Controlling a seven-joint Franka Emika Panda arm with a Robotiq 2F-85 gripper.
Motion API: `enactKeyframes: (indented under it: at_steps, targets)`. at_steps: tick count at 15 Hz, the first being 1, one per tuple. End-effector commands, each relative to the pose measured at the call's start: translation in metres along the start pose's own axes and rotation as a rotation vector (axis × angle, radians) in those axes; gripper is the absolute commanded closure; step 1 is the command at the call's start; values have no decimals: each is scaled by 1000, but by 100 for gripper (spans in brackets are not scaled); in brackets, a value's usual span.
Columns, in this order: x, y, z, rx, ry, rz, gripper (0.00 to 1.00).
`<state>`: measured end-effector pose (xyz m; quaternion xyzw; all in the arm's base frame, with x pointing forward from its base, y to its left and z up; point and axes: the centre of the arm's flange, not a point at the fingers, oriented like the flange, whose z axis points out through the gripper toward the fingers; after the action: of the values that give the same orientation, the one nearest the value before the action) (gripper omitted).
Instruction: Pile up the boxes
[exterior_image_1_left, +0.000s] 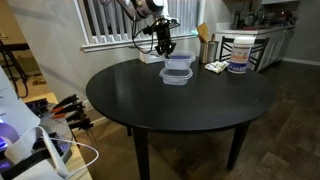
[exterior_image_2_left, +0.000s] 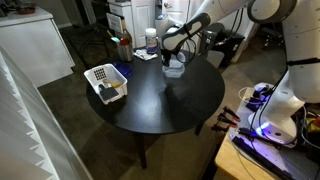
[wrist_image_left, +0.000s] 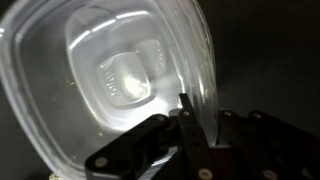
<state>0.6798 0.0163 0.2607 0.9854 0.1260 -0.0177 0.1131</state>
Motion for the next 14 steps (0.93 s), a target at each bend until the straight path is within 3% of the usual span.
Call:
enactKeyframes:
  at_steps: [1, 10, 14]
  targets:
    - [-11, -4, 0, 25, 25, -7, 57]
    - [-14, -5, 4, 31, 25, -5, 2]
    - [-16, -3, 5, 28, 26, -1, 0]
